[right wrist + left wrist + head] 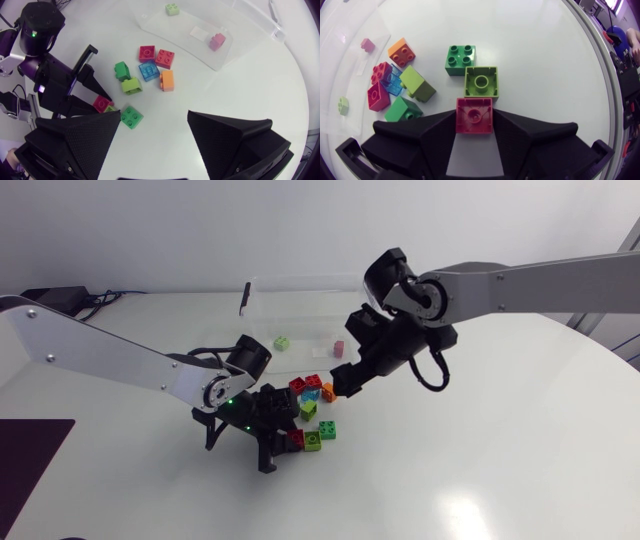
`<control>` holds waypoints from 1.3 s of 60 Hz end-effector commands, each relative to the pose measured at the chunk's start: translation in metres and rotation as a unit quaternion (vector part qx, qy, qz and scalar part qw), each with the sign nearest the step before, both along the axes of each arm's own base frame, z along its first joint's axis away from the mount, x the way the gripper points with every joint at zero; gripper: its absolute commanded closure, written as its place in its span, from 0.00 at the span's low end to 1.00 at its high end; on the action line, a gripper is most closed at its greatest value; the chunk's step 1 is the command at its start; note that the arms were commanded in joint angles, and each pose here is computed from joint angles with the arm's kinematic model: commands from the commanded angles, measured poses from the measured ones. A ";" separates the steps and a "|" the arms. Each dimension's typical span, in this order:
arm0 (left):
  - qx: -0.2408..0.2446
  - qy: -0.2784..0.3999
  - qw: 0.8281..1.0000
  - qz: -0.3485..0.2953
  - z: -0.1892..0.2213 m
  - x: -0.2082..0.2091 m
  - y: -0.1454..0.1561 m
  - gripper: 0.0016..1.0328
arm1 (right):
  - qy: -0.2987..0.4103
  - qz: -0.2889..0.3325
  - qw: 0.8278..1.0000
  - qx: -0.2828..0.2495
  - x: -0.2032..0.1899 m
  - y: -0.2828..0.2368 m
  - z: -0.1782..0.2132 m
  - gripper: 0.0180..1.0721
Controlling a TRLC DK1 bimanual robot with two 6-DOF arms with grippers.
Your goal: Place the duplo bricks in the container
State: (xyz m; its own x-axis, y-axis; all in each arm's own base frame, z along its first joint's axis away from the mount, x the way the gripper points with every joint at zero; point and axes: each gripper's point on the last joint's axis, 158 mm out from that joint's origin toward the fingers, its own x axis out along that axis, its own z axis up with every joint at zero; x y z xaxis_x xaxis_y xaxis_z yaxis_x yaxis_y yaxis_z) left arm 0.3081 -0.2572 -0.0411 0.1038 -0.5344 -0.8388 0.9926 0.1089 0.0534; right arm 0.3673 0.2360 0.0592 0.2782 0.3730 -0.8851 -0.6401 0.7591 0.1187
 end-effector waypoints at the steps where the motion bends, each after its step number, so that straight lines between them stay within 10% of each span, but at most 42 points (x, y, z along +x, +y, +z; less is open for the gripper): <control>1: 0.003 -0.010 1.000 -0.007 0.002 0.001 0.002 0.74 | -0.011 0.011 1.000 -0.008 -0.005 0.004 -0.005 0.07; 42: -0.113 -0.160 0.975 0.109 0.183 0.093 0.036 0.74 | 0.080 -0.080 0.990 -0.082 -0.006 0.034 -0.084 0.08; 78: -0.192 -0.186 0.938 0.221 0.212 0.210 0.042 0.72 | 0.129 -0.084 0.981 -0.117 -0.035 0.030 -0.101 0.22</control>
State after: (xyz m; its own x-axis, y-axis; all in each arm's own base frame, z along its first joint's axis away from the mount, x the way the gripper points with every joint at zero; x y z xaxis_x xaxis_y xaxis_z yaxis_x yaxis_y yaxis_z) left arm 0.5012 -0.2140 0.1673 0.6188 -0.6277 -0.4723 0.7799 0.5627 0.2741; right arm 0.3399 0.2671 -0.0318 0.1072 0.1457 -0.9835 -0.4969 0.8647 0.0740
